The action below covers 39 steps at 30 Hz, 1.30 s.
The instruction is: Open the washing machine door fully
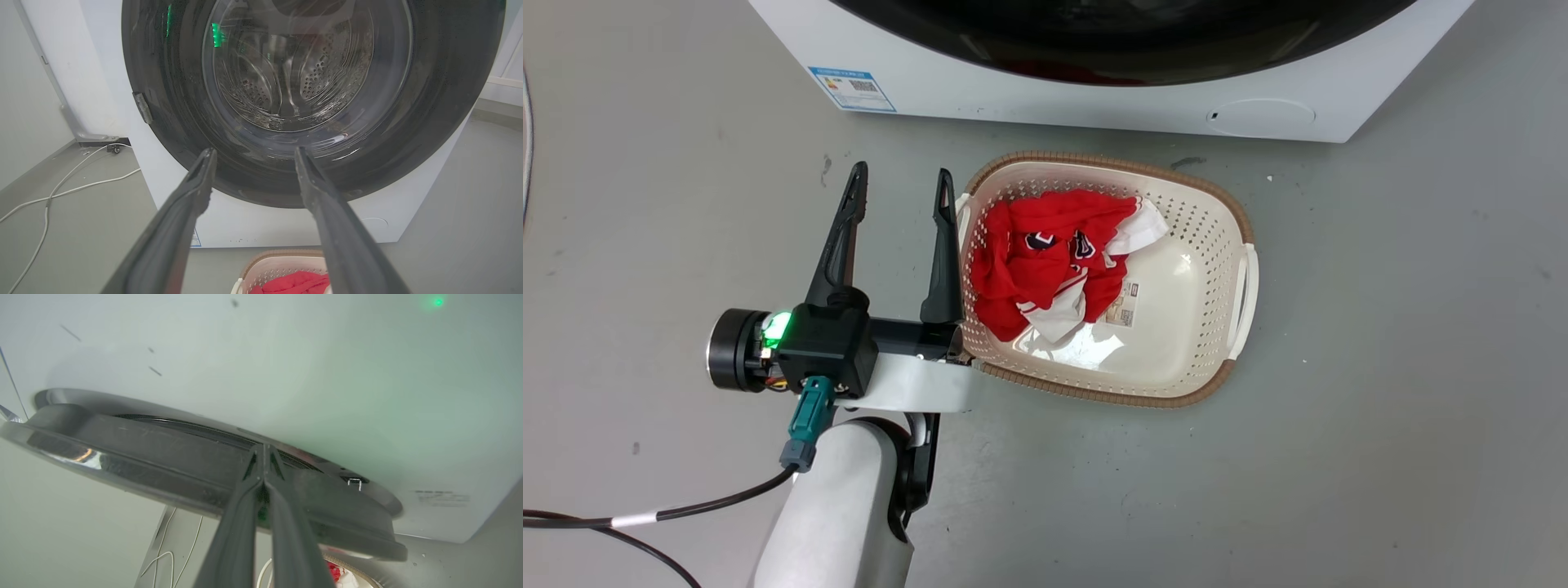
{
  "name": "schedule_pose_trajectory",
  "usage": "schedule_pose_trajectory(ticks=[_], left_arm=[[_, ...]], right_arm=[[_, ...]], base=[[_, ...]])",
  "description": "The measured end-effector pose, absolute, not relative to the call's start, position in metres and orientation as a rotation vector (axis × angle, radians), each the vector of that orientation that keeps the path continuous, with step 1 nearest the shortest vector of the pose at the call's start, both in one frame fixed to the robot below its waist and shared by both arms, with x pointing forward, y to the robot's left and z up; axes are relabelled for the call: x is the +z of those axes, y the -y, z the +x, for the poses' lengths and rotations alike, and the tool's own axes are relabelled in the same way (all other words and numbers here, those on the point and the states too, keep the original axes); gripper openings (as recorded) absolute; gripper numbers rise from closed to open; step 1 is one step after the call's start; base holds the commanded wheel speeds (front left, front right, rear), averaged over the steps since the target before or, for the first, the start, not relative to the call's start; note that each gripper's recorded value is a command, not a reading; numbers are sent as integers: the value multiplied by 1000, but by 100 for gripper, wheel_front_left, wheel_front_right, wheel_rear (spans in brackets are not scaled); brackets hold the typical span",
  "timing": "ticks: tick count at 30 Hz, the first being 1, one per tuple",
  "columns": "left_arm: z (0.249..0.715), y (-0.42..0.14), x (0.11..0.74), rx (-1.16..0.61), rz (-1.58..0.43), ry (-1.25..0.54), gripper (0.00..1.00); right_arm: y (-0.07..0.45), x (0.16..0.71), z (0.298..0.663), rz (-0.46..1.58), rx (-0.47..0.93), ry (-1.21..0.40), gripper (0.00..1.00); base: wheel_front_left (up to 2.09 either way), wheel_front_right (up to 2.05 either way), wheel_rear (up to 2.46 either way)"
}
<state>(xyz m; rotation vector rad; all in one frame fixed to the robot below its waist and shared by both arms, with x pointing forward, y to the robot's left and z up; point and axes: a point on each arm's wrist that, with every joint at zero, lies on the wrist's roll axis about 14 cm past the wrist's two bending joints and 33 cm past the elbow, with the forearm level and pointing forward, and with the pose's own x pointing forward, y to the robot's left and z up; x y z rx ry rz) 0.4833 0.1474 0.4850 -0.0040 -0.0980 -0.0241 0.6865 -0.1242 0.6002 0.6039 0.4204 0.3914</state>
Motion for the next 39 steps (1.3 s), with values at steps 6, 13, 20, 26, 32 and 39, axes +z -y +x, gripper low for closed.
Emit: schedule_pose_trajectory(ticks=[6, 13, 20, 26, 32, 39], left_arm=[[487, -148, 479, -20, -1, 87, 100], [490, -146, 473, -23, -6, 74, 100], [491, -145, 475, -24, -9, 81, 100], [491, -143, 477, -27, -15, 84, 100], [490, -142, 482, -30, -15, 93, 100], [485, -144, 499, -30, -14, 127, 100]], right_arm=[[120, 589, 692, 587, 397, -446, 0], [110, 582, 689, 596, 448, -527, 0], [102, 581, 677, 614, 511, -597, 0], [98, 574, 660, 637, 573, -685, 0], [86, 568, 636, 669, 657, -778, 0], [58, 569, 601, 676, 783, -875, 0]], base=[[0, 0, 0], [0, 0, 0], [0, 0, 0], [0, 0, 0], [0, 0, 0], [0, 0, 0]])
